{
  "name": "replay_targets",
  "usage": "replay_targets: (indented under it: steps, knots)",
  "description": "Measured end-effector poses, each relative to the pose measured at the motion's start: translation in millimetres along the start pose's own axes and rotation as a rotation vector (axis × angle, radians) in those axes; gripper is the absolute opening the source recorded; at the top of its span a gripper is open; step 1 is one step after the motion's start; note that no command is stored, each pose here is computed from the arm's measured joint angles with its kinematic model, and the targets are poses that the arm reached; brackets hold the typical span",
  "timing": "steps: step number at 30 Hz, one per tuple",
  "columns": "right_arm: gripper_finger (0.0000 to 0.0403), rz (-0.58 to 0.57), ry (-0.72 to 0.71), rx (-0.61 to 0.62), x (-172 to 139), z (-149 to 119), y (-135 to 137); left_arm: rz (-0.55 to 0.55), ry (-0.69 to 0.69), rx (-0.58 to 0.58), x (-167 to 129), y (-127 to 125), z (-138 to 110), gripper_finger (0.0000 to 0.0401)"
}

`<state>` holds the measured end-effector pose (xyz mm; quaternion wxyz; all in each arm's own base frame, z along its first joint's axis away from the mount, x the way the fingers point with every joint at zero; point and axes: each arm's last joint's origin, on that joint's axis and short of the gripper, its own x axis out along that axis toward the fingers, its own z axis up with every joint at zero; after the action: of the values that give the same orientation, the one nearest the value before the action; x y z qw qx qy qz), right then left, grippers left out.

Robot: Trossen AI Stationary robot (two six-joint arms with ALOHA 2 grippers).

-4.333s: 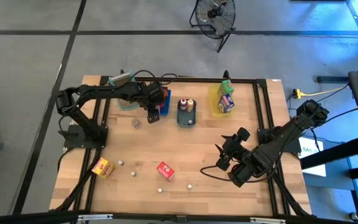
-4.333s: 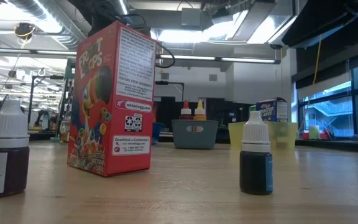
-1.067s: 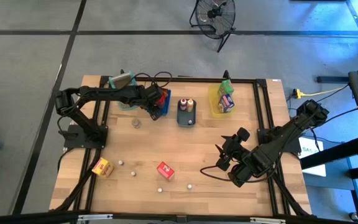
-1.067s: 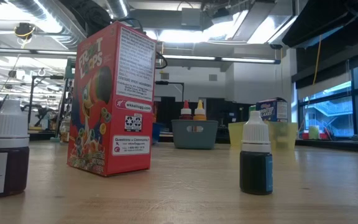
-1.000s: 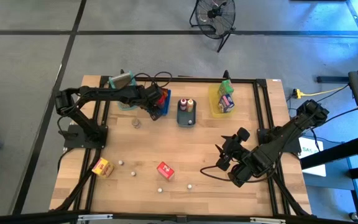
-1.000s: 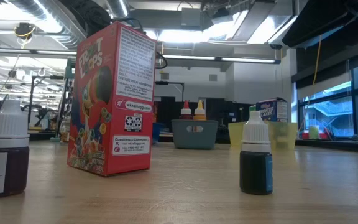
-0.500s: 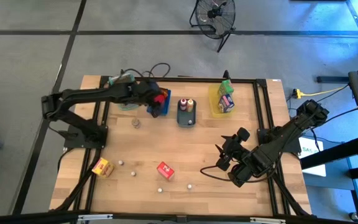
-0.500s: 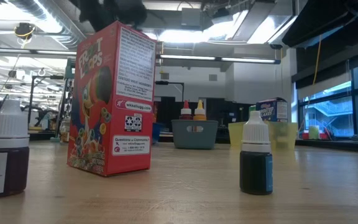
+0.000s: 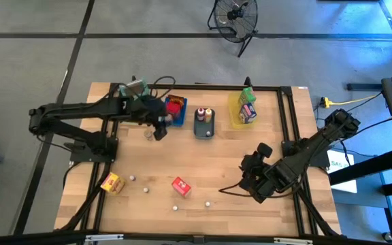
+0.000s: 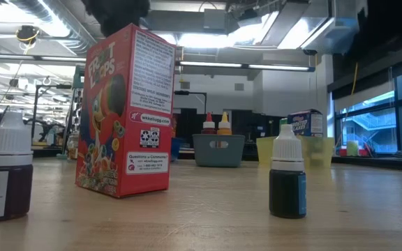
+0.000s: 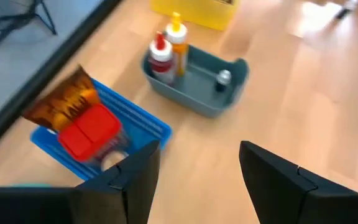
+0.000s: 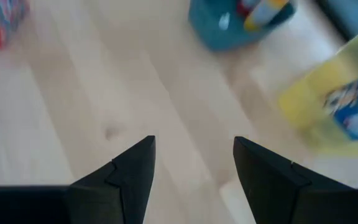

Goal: Pick & Place Kitchen Items
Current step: Put the small black food coloring bottle into the dark green bin

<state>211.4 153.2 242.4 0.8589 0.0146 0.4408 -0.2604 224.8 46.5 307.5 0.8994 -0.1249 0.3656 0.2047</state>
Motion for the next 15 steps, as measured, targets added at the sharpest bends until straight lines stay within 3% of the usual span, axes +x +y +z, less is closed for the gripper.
replay_targets:
  steps: [4, 8, 15]
  knots:
    - [0.0218, 0.005, 0.161, 0.13, 7, 2, -7, -0.042, 0.022, 0.004, -10, -13, -8, 0.0216]
    - [0.0218, -0.03, 0.444, 0.308, 10, 5, -20, -0.08, 0.026, 0.042, -13, -25, -12, 0.0214]
    - [0.0217, -0.117, 0.834, 0.377, 9, -1, -38, -0.082, 0.027, 0.091, -13, -38, -17, 0.0215]
